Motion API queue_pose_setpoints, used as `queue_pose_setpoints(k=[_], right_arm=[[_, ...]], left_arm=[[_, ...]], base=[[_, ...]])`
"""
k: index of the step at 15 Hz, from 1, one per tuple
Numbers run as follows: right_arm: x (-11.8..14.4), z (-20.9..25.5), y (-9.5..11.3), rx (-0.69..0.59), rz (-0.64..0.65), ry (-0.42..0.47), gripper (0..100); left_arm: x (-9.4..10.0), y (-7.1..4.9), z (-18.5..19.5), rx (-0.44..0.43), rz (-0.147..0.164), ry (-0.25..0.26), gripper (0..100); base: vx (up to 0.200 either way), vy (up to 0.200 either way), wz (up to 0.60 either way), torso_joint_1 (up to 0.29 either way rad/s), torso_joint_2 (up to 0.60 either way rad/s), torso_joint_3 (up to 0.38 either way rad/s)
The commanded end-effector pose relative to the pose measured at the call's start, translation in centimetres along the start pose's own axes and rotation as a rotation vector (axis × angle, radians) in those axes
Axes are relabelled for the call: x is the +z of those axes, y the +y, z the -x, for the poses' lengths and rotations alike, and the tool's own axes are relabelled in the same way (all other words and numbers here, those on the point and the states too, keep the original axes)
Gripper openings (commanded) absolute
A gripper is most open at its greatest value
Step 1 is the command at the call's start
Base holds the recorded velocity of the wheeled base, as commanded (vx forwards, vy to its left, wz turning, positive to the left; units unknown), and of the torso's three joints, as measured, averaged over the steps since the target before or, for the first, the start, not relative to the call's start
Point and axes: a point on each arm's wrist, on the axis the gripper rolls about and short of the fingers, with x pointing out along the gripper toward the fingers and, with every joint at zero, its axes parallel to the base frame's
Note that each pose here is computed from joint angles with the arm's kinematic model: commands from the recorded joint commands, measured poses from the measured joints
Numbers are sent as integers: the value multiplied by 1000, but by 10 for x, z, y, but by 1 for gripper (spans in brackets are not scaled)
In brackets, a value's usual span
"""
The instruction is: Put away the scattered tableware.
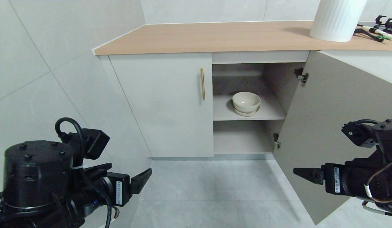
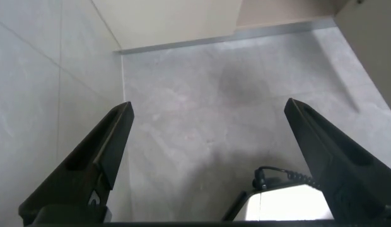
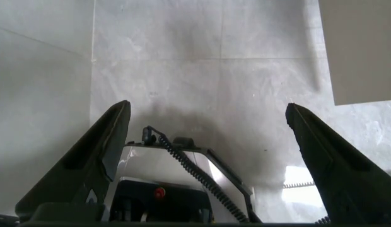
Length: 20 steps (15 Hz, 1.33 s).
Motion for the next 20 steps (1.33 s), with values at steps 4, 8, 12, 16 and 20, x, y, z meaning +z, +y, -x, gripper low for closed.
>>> queue_pose_setpoints(k=[4,8,12,16,20], right_arm=[[1,3,0,5,-2,-9,100],[-6,7,-6,-2,52,0,100],[-6,9,-7,-3,66,-8,100],[-11,22,-12,-25,103,86,100],[-11,41,-16,-72,172,262,100]], left_arm=[[0,0,0,3,-2,0,100],[0,0,-1,23,-3,-1,100],[0,0,-1,23,-3,-1,100],[-1,0,-1,23,-4,0,100],[-1,0,-1,22,-4,2,100]], base=[[0,0,0,0,0,0],[0,-150,0,3,3,4],[0,-200,0,5,1,5],[0,-150,0,2,2,2],[0,0,0,0,0,0]])
